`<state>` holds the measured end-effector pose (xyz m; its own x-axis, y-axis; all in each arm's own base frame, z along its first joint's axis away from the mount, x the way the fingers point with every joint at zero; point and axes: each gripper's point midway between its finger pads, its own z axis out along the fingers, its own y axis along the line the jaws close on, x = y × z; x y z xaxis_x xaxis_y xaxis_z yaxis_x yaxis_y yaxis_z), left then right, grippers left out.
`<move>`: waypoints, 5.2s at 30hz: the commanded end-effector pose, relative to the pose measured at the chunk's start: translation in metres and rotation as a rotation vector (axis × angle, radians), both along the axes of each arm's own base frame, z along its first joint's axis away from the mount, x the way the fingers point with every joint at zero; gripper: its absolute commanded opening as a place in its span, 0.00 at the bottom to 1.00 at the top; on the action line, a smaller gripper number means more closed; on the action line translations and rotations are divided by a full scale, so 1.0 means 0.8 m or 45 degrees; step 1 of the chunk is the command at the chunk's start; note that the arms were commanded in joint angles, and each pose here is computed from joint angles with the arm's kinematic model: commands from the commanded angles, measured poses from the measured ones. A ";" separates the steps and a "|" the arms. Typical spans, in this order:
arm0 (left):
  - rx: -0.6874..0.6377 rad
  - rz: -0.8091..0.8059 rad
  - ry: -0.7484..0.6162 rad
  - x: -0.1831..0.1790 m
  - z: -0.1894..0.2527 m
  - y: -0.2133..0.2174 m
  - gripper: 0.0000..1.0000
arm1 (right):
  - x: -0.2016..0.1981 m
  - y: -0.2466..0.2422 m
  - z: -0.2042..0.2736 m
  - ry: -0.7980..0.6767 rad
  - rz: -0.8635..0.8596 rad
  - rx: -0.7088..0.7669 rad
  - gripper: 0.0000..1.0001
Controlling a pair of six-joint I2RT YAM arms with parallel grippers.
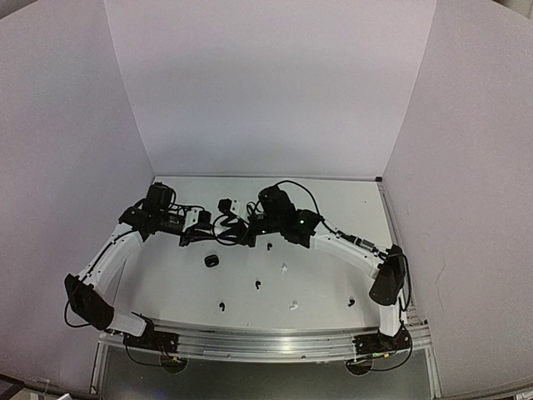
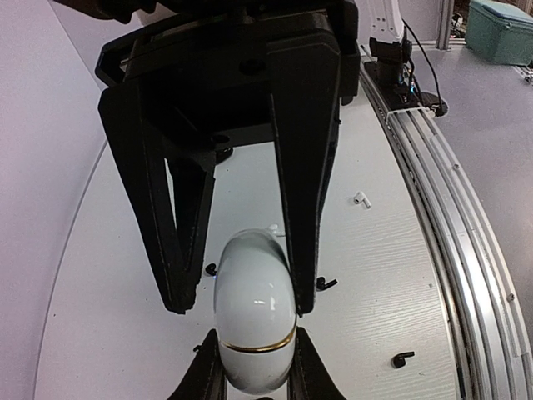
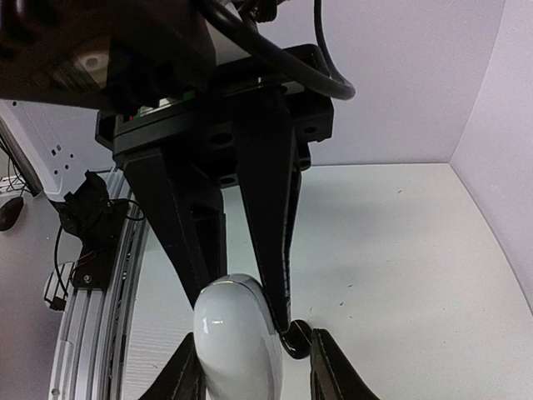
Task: Insert the wireless bluetooth earbuds into the charging case
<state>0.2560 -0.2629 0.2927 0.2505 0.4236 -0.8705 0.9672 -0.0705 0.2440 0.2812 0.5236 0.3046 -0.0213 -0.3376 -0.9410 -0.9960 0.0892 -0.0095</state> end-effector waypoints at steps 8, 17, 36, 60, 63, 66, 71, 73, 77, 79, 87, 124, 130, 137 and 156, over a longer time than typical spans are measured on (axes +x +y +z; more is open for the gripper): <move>-0.022 -0.083 0.000 -0.032 0.009 0.004 0.00 | 0.049 -0.016 0.031 -0.034 -0.167 0.067 0.36; -0.007 -0.098 -0.003 -0.036 0.003 0.006 0.00 | 0.058 -0.023 0.035 -0.026 -0.193 0.073 0.36; -0.072 -0.077 -0.021 -0.032 0.012 0.001 0.00 | 0.061 -0.014 0.006 0.038 -0.187 0.039 0.33; -0.312 0.237 0.443 -0.007 0.004 -0.008 0.00 | 0.055 -0.011 0.031 0.138 -0.132 0.113 0.41; -0.311 0.238 0.439 -0.008 0.004 -0.008 0.00 | 0.053 -0.012 0.037 0.139 -0.127 0.125 0.42; -0.308 0.245 0.437 -0.007 0.003 -0.007 0.00 | 0.051 -0.013 0.047 0.144 -0.116 0.144 0.46; -0.334 0.295 0.436 0.000 0.004 -0.006 0.00 | 0.060 -0.038 0.090 0.280 -0.190 0.237 0.63; -0.353 0.322 0.422 0.002 0.003 -0.004 0.00 | 0.080 -0.060 0.100 0.412 -0.324 0.278 0.67; -0.415 0.371 0.365 0.007 0.006 0.000 0.00 | 0.113 -0.117 0.077 0.589 -0.699 0.292 0.79; -0.436 0.385 0.337 0.008 0.007 0.002 0.00 | 0.121 -0.151 0.037 0.678 -0.937 0.242 0.80; -0.501 0.431 0.365 -0.002 0.004 0.011 0.00 | 0.046 -0.304 -0.158 0.957 -1.844 -0.452 0.57; -0.525 0.429 0.343 -0.013 -0.003 0.016 0.00 | -0.144 -0.280 -0.376 1.458 -1.726 -1.233 0.30; -0.521 0.429 0.339 -0.012 -0.004 0.016 0.00 | -0.145 -0.286 -0.381 1.437 -1.739 -1.249 0.20; -0.514 0.428 0.338 -0.012 -0.005 0.016 0.00 | -0.143 -0.283 -0.388 1.426 -1.729 -1.264 0.10; -0.537 0.266 0.257 -0.036 -0.003 0.011 0.00 | -0.004 -0.177 -0.108 0.462 -1.183 -0.612 0.00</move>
